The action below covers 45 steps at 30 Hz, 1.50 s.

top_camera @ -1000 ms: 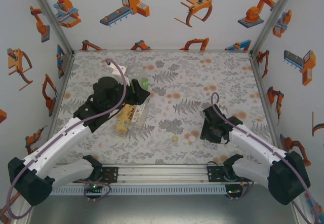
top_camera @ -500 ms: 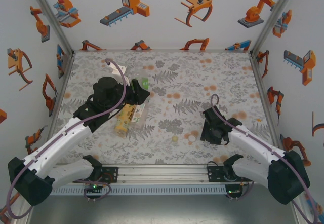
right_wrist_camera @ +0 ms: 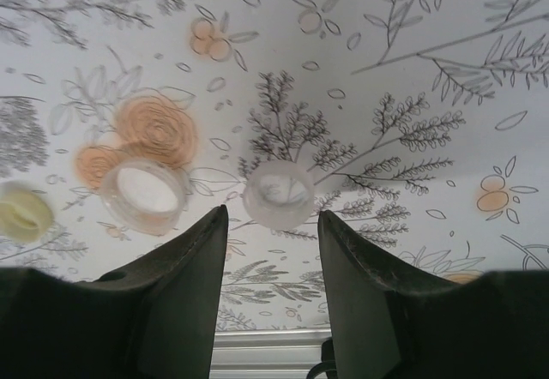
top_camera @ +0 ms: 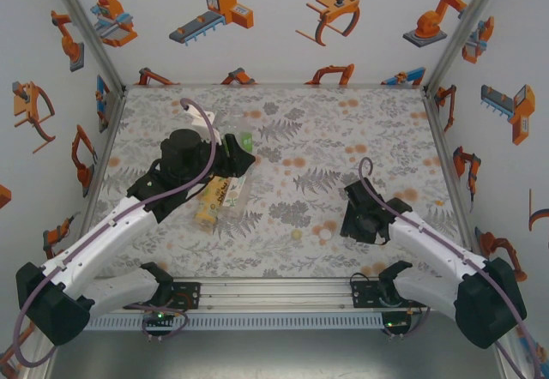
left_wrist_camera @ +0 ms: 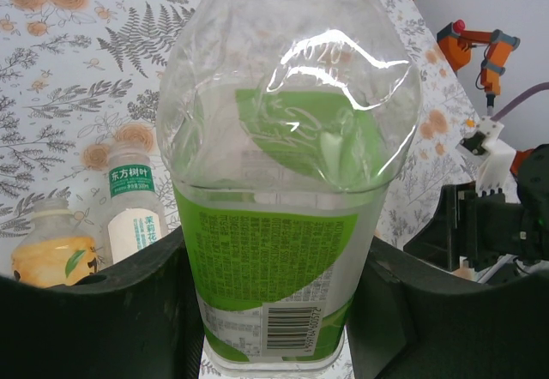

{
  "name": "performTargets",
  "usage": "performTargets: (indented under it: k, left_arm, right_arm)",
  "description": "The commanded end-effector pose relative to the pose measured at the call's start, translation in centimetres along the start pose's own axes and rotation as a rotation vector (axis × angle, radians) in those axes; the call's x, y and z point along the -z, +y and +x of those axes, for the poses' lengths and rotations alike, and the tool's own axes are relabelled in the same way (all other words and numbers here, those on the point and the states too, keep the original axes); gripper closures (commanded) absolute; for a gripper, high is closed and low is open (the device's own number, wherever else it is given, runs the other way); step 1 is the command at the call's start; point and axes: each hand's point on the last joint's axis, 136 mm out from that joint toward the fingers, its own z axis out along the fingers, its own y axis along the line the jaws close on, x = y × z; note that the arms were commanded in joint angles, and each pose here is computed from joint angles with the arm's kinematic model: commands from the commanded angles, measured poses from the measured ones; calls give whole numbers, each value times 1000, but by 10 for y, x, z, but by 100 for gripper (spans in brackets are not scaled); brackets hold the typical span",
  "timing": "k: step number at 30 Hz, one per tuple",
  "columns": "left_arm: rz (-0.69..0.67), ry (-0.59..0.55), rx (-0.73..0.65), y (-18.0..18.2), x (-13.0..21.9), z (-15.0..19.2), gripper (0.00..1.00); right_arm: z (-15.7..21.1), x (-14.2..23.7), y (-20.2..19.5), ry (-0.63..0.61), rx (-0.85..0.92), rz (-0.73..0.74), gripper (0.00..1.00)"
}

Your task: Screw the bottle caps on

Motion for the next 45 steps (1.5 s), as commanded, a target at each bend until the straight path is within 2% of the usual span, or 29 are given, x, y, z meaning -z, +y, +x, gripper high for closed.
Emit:
performTargets:
  k: [1, 35, 45]
  left_arm:
    - [6, -24, 14, -2, 0, -9, 100]
    - [-1, 0, 21, 0, -7, -3, 100]
    - [-7, 7, 22, 2, -8, -1, 100]
  right_arm:
    - [-9, 9, 2, -31, 15, 7, 55]
    - [10, -19, -2, 38, 6, 17, 56]
    - [13, -22, -4, 43, 1, 16, 73]
